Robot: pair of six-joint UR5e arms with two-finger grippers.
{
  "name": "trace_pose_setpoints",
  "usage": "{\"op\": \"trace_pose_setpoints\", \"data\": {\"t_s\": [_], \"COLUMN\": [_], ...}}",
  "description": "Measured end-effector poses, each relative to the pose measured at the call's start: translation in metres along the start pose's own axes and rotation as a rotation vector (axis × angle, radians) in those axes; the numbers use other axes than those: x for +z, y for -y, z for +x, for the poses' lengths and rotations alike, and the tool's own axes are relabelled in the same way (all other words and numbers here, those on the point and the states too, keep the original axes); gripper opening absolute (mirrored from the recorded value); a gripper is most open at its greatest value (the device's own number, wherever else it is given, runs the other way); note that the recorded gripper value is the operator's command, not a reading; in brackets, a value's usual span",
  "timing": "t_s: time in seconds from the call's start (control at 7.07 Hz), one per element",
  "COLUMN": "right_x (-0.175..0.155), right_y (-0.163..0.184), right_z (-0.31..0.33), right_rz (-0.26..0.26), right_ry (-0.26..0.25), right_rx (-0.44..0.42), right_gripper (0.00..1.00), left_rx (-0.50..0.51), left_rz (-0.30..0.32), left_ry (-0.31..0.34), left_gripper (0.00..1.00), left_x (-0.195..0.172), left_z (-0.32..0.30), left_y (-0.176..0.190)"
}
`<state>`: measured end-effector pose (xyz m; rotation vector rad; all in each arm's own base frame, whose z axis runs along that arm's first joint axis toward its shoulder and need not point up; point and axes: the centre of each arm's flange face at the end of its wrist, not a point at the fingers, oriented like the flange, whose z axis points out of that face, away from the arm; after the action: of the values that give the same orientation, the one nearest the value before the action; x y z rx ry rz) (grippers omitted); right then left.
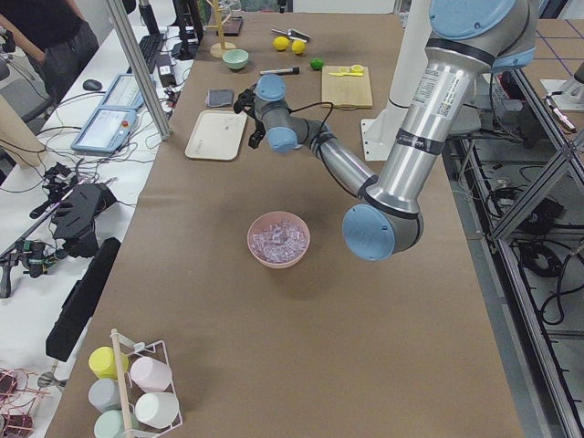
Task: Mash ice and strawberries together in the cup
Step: 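Move the left gripper back into the pink ice bowl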
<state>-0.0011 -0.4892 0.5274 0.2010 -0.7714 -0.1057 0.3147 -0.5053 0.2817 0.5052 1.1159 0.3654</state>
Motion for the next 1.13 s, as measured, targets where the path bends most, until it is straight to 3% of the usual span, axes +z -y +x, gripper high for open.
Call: {"op": "trace_pose_setpoints", "data": {"t_s": [0.57,1.13], "right_x": [0.002,0.003], "right_y": [-0.003,-0.003], "right_z": [0.001,0.002], "right_rz": [-0.005,-0.007], "right_ry": [0.004,0.004], "right_rx": [0.002,0.003], "right_gripper": [1.0,1.0], "left_rx": [0.207,0.282], "left_rz": [-0.072,-0.137], "left_ry": [0.062,0.112], "left_gripper": [0.95,0.95], "left_x": [-0.047,-0.047], "left_z": [-0.122,-0.189], "left_y": [-0.051,-0.084]}}
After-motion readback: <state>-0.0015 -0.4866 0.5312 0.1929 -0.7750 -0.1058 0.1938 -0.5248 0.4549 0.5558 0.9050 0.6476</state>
